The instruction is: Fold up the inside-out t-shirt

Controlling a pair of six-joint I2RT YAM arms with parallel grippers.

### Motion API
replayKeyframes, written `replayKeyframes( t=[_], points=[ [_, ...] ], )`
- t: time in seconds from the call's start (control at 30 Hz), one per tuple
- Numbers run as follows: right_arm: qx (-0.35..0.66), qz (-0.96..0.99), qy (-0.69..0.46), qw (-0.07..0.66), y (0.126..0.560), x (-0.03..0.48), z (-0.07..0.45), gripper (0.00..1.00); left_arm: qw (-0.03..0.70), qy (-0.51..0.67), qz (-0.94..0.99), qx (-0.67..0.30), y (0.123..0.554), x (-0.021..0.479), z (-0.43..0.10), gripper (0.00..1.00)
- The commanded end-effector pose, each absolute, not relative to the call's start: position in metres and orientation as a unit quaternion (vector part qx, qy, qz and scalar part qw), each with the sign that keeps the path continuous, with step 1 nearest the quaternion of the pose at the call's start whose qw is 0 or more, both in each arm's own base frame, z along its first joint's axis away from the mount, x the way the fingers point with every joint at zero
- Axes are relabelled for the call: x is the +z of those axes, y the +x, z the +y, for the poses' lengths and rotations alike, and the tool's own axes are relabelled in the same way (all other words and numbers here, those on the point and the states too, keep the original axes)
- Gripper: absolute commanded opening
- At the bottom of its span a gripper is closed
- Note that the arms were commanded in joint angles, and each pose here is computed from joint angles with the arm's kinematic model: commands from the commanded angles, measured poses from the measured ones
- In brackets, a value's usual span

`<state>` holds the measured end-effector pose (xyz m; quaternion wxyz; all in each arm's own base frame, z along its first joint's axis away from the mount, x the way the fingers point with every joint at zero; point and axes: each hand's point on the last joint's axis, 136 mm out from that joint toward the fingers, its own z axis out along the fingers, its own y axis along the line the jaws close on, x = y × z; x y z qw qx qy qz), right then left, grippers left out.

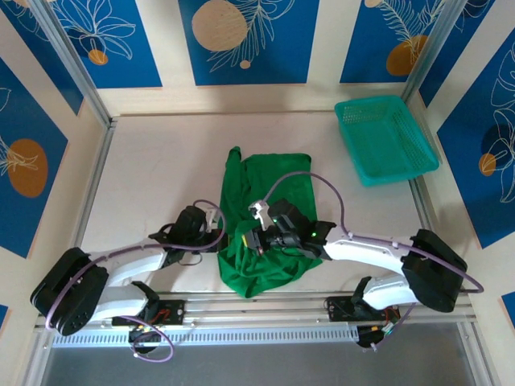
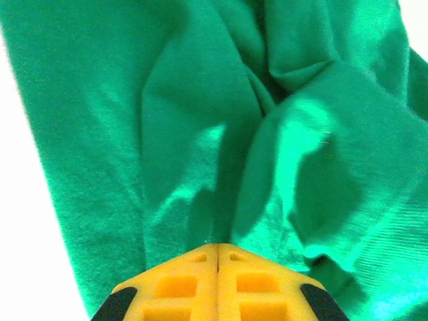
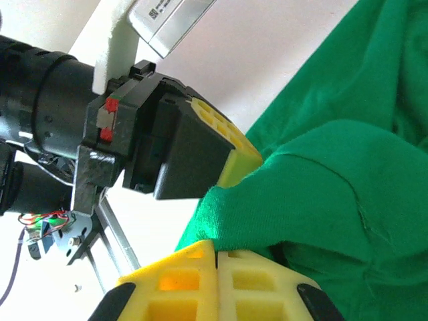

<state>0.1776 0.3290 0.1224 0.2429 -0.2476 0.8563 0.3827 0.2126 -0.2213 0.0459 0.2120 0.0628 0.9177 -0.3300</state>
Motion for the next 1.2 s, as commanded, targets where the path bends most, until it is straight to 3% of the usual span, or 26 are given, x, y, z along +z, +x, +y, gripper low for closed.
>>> replayKeyframes(
  t=[0.0,0.07,0.2,0.3,0.4,0.47,0.67,0.9,1.0,1.07,1.13,1.17],
  points=[
    [0.396,0.851,-0.262,0.226,0.168,0.130,0.322,0.00,0.234,0.069,0.911,-0.333,0.224,0.058,-0.225,0.00],
    [0.379,0.859,-0.265,0.222,0.169,0.119,0.317,0.00,0.244,0.085,0.897,-0.358,0.224,0.068,-0.231,0.00],
    [0.372,0.869,-0.256,0.204,0.172,0.097,0.315,0.00,0.225,0.102,0.870,-0.428,0.216,0.104,-0.252,0.36],
    [0.378,0.870,-0.247,0.198,0.175,0.088,0.317,0.02,0.224,0.101,0.835,-0.492,0.208,0.130,-0.266,0.47],
    [0.393,0.865,-0.250,0.187,0.175,0.085,0.318,0.22,0.226,0.114,0.826,-0.504,0.204,0.136,-0.268,0.51],
    [0.401,0.860,-0.256,0.188,0.174,0.087,0.318,0.28,0.226,0.109,0.832,-0.495,0.204,0.130,-0.265,0.51],
    [0.419,0.857,-0.248,0.172,0.176,0.083,0.320,0.31,0.219,0.088,0.856,-0.459,0.208,0.103,-0.257,0.45],
    [0.445,0.845,-0.249,0.157,0.171,0.082,0.337,0.34,0.208,0.090,0.862,-0.453,0.209,0.096,-0.259,0.19],
    [0.450,0.841,-0.255,0.157,0.170,0.081,0.342,0.36,0.213,0.092,0.863,-0.448,0.210,0.094,-0.258,0.01],
    [0.451,0.842,-0.254,0.154,0.171,0.080,0.344,0.36,0.210,0.097,0.864,-0.446,0.209,0.093,-0.258,0.00],
    [0.452,0.842,-0.253,0.152,0.172,0.079,0.346,0.31,0.210,0.095,0.861,-0.453,0.209,0.095,-0.260,0.00],
    [0.453,0.841,-0.255,0.153,0.172,0.079,0.347,0.21,0.212,0.093,0.859,-0.456,0.209,0.095,-0.260,0.00]
  ],
)
